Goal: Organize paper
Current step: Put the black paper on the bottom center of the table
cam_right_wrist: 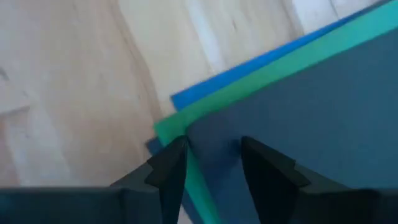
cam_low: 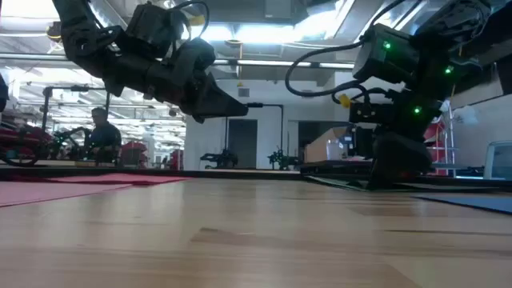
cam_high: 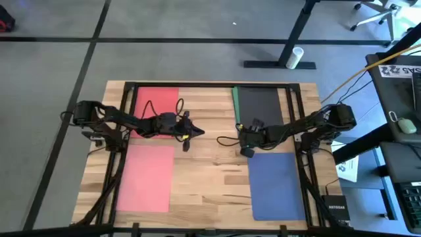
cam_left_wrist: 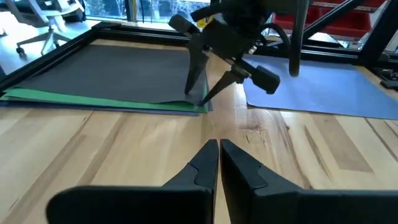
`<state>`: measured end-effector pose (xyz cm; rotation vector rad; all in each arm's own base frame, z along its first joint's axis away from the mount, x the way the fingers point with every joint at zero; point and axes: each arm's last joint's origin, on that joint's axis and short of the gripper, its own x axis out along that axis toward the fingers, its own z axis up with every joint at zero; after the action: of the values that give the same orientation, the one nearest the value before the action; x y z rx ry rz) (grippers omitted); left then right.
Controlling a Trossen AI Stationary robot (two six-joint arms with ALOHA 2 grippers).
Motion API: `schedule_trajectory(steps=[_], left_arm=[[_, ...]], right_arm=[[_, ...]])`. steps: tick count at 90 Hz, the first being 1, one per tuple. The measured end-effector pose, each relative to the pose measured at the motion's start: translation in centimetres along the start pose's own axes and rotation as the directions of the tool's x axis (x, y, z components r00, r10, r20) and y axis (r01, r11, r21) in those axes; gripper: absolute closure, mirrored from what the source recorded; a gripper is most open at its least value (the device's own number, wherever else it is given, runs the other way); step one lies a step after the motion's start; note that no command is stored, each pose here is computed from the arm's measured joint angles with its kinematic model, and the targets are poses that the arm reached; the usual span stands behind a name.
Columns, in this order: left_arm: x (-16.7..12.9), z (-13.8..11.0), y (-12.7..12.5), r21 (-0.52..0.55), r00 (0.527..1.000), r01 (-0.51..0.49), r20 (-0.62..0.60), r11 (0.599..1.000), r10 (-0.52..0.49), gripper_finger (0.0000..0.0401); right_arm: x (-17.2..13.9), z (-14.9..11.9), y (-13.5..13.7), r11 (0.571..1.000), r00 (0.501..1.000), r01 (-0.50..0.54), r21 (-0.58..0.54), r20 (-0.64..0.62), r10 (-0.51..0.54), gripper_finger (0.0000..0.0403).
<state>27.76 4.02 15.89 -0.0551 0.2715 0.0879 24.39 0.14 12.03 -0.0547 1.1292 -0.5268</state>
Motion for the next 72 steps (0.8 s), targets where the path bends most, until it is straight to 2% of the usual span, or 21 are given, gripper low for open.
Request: schedule_trajectory(steps=[30, 57, 72], left_arm=[[0.0, -0.1, 0.0, -0.001, 1.000, 0.000, -0.010, 1.000, 0.000, 0.0401], [0.0, -0.1, 0.0, -0.001, 1.000, 0.000, -0.008, 1.000, 0.000, 0.0401], [0.0, -0.1, 0.0, -0.001, 1.000, 0.000, -0.009, 1.000, 0.000, 0.0401]], right_arm=[[0.1, 0.3, 0.1, 1.000, 1.000, 0.026, -0.001, -0.002, -0.026, 0.0272], [-1.1, 2.1, 0.4, 1.000, 1.000, 0.021, -0.013, 0.006, -0.021, 0.0346], [-2.1, 2.8, 1.3, 0.998, 1.000, 0.003, -0.063, 0.027, -0.002, 0.0394]])
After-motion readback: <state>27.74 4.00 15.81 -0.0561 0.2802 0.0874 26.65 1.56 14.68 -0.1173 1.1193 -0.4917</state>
